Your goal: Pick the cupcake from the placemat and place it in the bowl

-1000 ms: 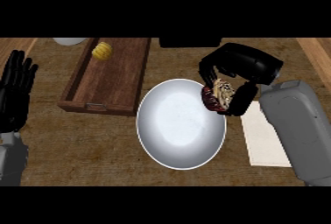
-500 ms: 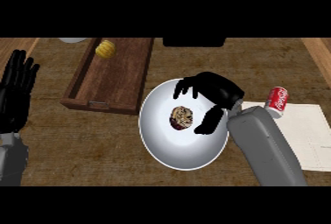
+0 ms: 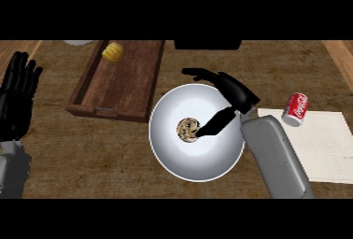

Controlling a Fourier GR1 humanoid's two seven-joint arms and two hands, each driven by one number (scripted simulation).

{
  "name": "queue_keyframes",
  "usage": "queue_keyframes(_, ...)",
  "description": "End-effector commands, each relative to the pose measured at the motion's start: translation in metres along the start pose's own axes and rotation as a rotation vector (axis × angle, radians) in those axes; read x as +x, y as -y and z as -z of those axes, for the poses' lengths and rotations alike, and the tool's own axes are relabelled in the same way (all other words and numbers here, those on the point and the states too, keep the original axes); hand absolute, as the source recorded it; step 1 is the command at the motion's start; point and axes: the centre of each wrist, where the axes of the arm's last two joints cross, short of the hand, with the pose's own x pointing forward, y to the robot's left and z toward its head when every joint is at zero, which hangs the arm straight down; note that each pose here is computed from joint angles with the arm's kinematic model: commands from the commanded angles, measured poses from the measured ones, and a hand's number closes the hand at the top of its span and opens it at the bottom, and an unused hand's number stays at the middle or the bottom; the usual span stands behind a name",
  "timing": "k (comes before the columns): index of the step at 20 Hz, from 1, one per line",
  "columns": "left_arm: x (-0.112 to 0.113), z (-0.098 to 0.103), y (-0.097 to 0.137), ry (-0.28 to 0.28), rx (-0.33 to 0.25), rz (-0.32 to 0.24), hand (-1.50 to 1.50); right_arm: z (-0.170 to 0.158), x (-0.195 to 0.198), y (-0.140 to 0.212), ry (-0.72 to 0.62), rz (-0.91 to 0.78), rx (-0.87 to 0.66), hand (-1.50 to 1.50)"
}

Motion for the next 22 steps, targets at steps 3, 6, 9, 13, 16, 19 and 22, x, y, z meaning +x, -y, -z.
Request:
queue_keyframes(3,-0.008,-0.015,0.005,-0.018,-0.012,0.004,0.00,-0.023,-0.021,0.058,0.016,0.126,-0.265,-1.50)
queue_keyframes(6,-0.012,-0.007,-0.016,0.006,-0.004,-0.014,0.00,-0.013,-0.028,0.082,-0.050,0.163,-0.300,-1.50)
queue_keyframes(9,-0.006,0.004,-0.004,-0.004,-0.003,-0.019,0.00,-0.030,-0.043,0.134,-0.043,0.226,-0.366,-1.50)
queue_keyframes(13,-0.009,0.011,0.017,0.001,-0.028,0.005,0.00,-0.058,-0.076,0.162,-0.032,0.285,-0.381,-1.50)
queue_keyframes(16,0.008,0.012,0.007,0.015,-0.038,-0.017,0.00,-0.101,-0.100,0.183,-0.034,0.289,-0.413,-1.50)
queue_keyframes(19,-0.002,-0.006,0.020,0.000,-0.053,-0.019,0.00,-0.121,-0.107,0.202,-0.018,0.313,-0.390,-1.50)
queue_keyframes(22,0.007,0.011,0.023,0.018,-0.059,-0.030,0.00,-0.135,-0.110,0.215,-0.032,0.306,-0.393,-1.50)
